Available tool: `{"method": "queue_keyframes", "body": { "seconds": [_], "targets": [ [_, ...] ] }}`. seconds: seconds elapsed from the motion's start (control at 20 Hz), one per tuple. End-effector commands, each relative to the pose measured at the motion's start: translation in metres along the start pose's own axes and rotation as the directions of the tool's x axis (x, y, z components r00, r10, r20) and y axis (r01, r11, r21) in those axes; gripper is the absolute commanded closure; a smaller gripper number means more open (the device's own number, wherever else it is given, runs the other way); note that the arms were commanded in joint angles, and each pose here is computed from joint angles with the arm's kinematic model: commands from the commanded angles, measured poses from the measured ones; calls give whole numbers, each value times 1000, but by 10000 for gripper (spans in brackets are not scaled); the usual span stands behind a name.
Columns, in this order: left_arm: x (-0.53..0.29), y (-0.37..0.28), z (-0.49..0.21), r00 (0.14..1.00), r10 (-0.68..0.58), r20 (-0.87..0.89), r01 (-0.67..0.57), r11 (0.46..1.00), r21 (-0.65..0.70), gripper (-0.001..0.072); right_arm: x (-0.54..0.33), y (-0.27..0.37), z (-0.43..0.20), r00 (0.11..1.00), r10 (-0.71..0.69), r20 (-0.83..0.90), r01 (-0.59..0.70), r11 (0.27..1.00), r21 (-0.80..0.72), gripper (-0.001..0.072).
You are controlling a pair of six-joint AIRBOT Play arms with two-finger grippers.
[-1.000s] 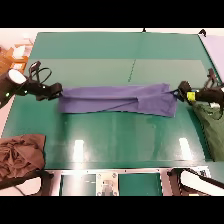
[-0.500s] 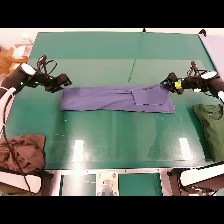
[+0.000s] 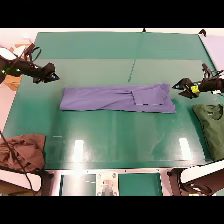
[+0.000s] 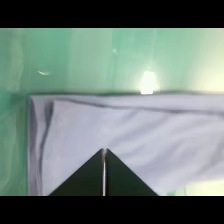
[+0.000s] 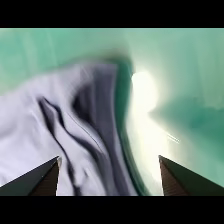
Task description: Fold the shirts.
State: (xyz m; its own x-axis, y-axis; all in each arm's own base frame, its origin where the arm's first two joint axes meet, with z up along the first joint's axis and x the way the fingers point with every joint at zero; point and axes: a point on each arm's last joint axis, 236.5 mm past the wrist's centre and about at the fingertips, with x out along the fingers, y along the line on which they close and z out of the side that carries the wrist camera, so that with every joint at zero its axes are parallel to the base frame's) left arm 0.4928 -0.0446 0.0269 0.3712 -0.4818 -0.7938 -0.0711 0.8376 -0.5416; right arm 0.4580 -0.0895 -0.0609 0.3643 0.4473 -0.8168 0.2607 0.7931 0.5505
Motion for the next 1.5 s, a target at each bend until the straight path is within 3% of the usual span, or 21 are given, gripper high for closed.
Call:
{"method": "queue_keyframes", "body": {
  "seconds": [0.0, 0.15, 0.3, 0.4, 0.45, 0.5, 0.7, 1.1, 1.45],
  "targets": [
    [-12, -17, -3, 997, -64, -30, 64, 998, 4, 681, 18, -2, -30, 986, 84, -146, -92, 994, -49, 26],
    [-12, -36, -2, 991, -133, -26, 133, 991, -9, 681, 46, 18, -41, 965, 169, -202, -183, 981, -56, 26],
    [3, -66, -15, 986, -152, -65, 157, 984, 87, 681, 69, 39, -47, 951, 180, -250, -208, 974, -88, 27],
    [20, -98, -27, 983, -166, -85, 178, 969, 172, 681, 78, 52, -48, 948, 176, -266, -215, 969, -121, 101],
    [29, -115, -32, 981, -174, -84, 188, 958, 215, 681, 77, 57, -45, 949, 173, -263, -214, 968, -133, 485],
    [38, -135, -37, 980, -184, -77, 198, 943, 268, 681, 74, 60, -38, 953, 173, -250, -212, 967, -139, 693],
    [87, -198, -66, 974, -212, -74, 223, 874, 433, 681, 40, 89, -18, 951, 191, -244, -238, 954, -180, 693],
    [227, -269, -170, 957, -211, -200, 287, 796, 532, 682, -100, 225, -51, 943, 180, -279, -285, 872, -399, 692],
    [245, -304, -206, 905, -264, -335, 405, 780, 478, 681, -118, 281, -84, 944, 177, -278, -296, 827, -478, 692]
  ]
}}
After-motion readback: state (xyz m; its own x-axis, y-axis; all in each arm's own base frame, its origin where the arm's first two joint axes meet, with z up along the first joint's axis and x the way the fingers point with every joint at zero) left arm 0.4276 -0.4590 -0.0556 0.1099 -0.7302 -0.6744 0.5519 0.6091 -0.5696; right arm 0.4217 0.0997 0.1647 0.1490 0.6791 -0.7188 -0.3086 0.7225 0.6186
